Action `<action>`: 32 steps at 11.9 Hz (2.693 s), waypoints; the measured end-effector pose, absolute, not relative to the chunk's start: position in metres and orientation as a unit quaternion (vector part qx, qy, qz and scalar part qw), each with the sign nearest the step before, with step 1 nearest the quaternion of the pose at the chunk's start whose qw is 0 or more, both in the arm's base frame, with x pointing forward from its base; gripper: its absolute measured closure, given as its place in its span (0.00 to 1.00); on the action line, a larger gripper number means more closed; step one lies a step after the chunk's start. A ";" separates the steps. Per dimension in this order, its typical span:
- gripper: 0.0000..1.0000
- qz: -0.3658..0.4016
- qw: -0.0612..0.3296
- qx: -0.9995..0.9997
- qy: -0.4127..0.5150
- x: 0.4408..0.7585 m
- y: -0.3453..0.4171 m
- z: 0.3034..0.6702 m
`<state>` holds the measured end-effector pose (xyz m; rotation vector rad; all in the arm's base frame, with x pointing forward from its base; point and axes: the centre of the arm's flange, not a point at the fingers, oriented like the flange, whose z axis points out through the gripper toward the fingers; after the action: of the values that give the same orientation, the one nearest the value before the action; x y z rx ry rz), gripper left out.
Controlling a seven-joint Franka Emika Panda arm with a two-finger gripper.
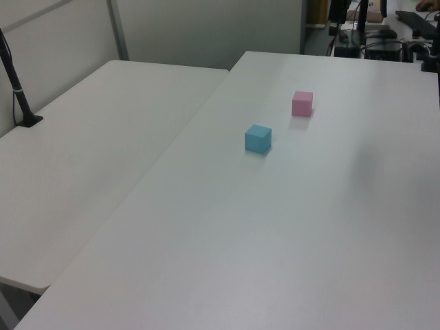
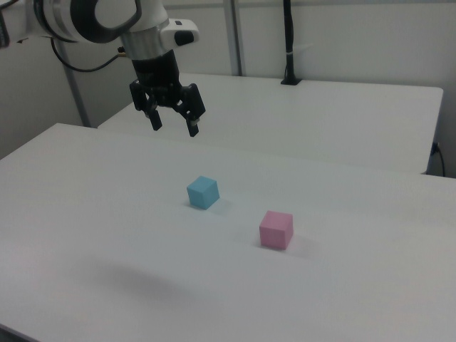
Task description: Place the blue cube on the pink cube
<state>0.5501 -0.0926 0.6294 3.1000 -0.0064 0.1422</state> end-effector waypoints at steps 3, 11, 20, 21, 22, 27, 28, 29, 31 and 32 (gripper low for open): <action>0.00 0.046 0.019 0.999 -0.002 0.550 -0.093 0.629; 0.00 0.044 0.020 0.999 0.007 0.551 -0.093 0.628; 0.00 0.039 0.017 0.997 0.067 0.603 -0.079 0.553; 0.00 0.045 0.013 0.998 0.040 0.615 -0.066 0.538; 0.00 0.046 0.012 0.999 0.017 0.627 -0.051 0.519; 0.00 0.067 0.012 0.996 -0.064 0.669 0.002 0.440; 0.00 0.071 0.013 0.995 -0.068 0.675 0.005 0.427; 0.00 0.068 0.015 0.995 -0.075 0.679 0.009 0.412; 0.00 0.062 0.021 0.994 -0.092 0.685 0.014 0.386; 0.00 0.068 0.024 0.993 -0.097 0.689 0.015 0.377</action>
<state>0.6889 0.0148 0.3770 3.0717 -0.3015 0.2106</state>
